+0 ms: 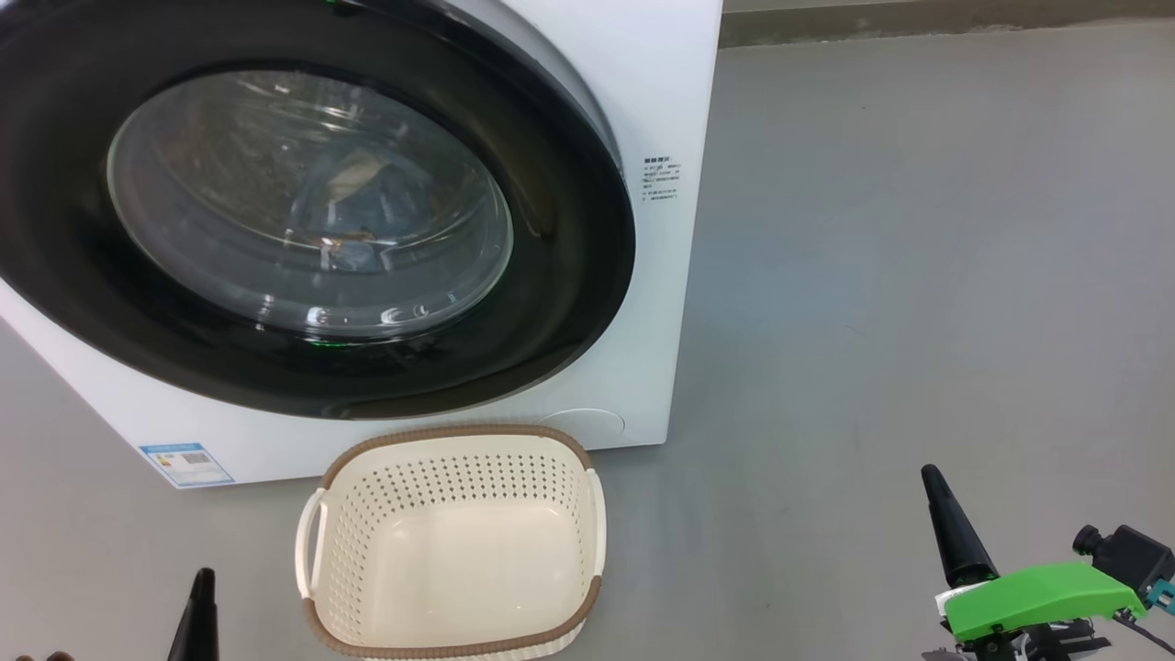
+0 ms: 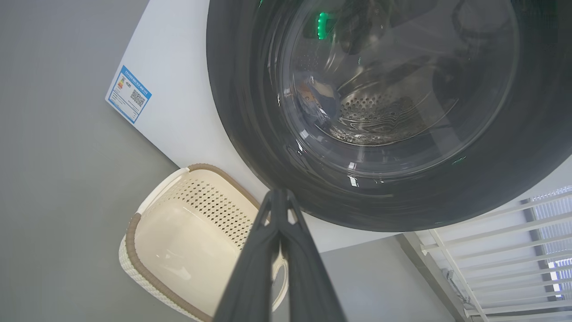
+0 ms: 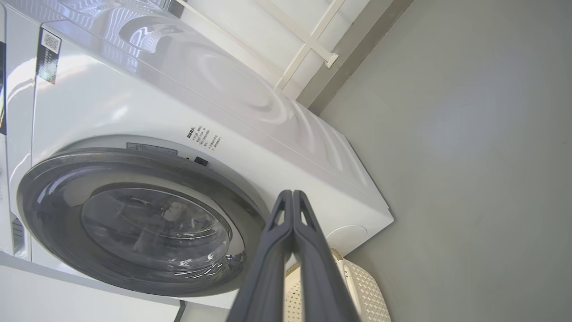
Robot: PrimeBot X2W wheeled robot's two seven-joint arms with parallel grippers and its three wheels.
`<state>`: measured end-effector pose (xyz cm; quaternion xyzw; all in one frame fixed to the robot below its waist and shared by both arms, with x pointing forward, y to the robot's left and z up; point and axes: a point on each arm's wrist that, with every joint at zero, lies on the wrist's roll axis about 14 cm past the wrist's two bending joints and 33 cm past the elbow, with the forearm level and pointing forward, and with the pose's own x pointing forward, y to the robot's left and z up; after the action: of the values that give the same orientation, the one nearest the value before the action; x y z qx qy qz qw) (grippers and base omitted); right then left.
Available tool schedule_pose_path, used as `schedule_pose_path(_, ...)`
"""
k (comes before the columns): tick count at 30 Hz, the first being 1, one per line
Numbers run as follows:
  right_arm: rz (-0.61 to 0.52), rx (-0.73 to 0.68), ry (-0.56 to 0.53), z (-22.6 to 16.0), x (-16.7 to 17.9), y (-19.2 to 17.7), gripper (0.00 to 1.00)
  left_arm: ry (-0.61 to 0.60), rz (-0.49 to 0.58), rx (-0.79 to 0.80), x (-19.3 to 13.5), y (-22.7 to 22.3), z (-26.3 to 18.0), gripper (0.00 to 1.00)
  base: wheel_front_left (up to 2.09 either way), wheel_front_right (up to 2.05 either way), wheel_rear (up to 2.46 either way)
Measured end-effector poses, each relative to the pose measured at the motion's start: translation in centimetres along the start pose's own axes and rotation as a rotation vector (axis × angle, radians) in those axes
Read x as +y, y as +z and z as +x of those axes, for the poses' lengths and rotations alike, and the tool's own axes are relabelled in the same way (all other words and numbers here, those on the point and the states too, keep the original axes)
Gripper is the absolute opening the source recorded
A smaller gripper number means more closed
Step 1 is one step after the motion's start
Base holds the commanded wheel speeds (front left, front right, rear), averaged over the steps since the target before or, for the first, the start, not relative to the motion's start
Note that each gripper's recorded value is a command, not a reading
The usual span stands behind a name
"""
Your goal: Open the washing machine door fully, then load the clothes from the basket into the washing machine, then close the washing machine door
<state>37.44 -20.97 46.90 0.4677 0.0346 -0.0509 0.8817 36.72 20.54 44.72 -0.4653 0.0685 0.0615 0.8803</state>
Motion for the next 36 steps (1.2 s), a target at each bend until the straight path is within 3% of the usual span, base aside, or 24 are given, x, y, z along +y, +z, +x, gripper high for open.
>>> schedule_pose_path(36,0.38,0.01,0.026,0.4,1.1,0.5,0.0,-0.066,-0.387,0.014,-2.4,0.4,0.3,0.0,0.0,0.0,0.0)
